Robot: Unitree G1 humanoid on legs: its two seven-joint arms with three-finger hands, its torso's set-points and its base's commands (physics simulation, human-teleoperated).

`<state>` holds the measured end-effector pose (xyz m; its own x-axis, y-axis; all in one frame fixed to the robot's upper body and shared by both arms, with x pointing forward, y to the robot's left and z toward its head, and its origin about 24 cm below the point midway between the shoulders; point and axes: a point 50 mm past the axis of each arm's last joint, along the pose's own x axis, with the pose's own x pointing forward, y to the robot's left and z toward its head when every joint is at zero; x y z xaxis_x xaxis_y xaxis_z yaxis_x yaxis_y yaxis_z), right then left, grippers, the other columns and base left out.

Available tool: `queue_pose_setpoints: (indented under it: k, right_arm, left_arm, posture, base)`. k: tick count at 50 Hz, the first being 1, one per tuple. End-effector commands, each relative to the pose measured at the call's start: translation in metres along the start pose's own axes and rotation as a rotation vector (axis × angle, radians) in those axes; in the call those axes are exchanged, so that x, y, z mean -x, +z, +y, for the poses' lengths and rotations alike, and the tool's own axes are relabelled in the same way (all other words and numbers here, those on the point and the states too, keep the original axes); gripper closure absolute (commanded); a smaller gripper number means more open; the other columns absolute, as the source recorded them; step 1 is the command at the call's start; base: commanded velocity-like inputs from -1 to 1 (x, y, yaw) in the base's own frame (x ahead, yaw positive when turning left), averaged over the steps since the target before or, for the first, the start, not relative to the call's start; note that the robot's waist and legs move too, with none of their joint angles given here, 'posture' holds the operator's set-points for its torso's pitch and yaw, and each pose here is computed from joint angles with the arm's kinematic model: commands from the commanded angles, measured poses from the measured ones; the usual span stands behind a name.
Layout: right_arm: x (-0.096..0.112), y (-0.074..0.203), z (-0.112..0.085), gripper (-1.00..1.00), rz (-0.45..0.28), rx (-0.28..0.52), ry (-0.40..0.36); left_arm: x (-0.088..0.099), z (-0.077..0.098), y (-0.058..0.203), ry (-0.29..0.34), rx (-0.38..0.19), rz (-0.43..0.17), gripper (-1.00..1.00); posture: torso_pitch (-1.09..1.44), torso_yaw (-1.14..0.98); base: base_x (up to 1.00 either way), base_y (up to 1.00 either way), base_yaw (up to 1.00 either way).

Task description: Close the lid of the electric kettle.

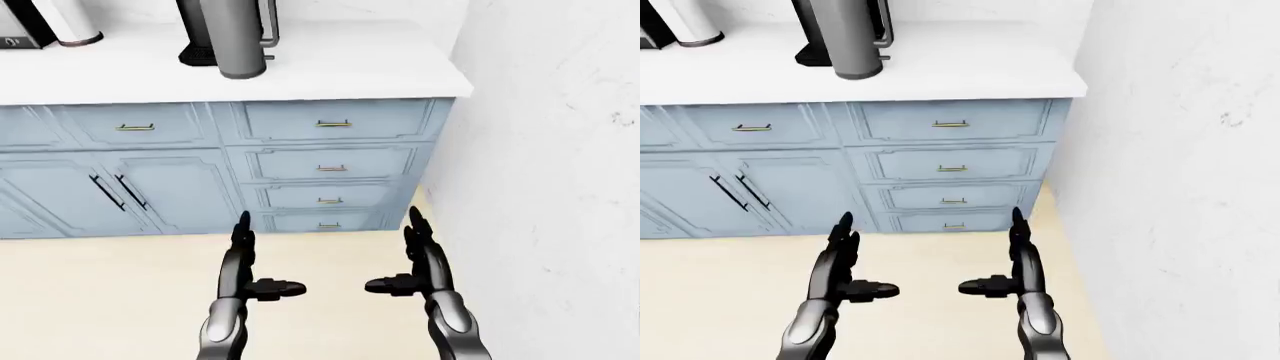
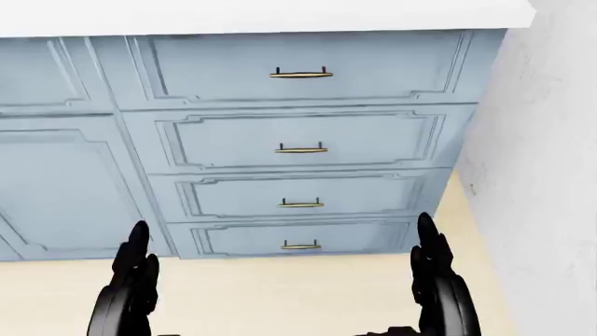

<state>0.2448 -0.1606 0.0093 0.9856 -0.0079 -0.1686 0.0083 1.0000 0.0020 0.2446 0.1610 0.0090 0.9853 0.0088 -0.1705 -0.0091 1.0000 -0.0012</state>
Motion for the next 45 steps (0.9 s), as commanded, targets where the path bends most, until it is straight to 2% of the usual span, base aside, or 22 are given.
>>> queue_pose_setpoints:
  k: [1, 6, 13, 22, 32, 38, 40, 42, 45]
  right_arm:
    - [-0.005, 0.027, 0.003, -1.00, -0.161, 0.003, 0.001]
    - [-0.007, 0.024, 0.001, -1.00, -0.159, 0.012, -0.012]
    - [-0.006, 0.025, 0.001, -1.00, -0.167, 0.023, -0.006]
    - [-0.008, 0.023, 0.001, -1.00, -0.164, 0.028, -0.004]
    - [-0.003, 0.042, -0.002, -1.00, -0.196, 0.041, -0.012]
    - [0.008, 0.075, -0.007, -1.00, -0.256, 0.042, -0.024]
    - [0.014, 0.088, -0.009, -1.00, -0.277, 0.043, -0.027]
    - [0.017, 0.100, -0.012, -1.00, -0.306, 0.079, -0.042]
    - [0.028, 0.121, -0.015, -1.00, -0.343, 0.090, -0.054]
  left_arm:
    - [-0.007, -0.002, 0.030, -0.025, -0.003, -0.165, -1.00]
    - [-0.008, 0.000, 0.032, -0.022, 0.004, -0.165, -1.00]
    - [-0.021, 0.002, 0.020, -0.023, 0.004, -0.163, -1.00]
    - [-0.017, 0.001, 0.020, -0.028, 0.001, -0.162, -1.00]
    - [-0.017, 0.005, 0.029, -0.012, 0.013, -0.178, -1.00]
    - [-0.006, 0.012, 0.056, 0.005, 0.018, -0.218, -1.00]
    - [-0.002, 0.016, 0.068, 0.025, -0.008, -0.249, -1.00]
    - [0.006, 0.020, 0.088, 0.035, -0.001, -0.280, -1.00]
    - [0.018, 0.024, 0.115, 0.052, -0.020, -0.325, -1.00]
  posture:
    - [0.00, 0.00]
    - [0.00, 0.00]
    - [0.00, 0.00]
    - [0.00, 0.00]
    - [0.00, 0.00]
    - [0.00, 0.00]
    - [0.00, 0.00]
    - [0.00, 0.00]
    - [0.00, 0.00]
  base:
    - [0.00, 0.00, 0.00]
    - [0.00, 0.00, 0.00]
    - [0.00, 0.00, 0.00]
    - [0.00, 0.00, 0.00]
    - [0.00, 0.00, 0.00]
    - [0.00, 0.00, 0.00]
    - [0.00, 0.00, 0.00]
    - [0.00, 0.00, 0.00]
    - [0.00, 0.00, 0.00]
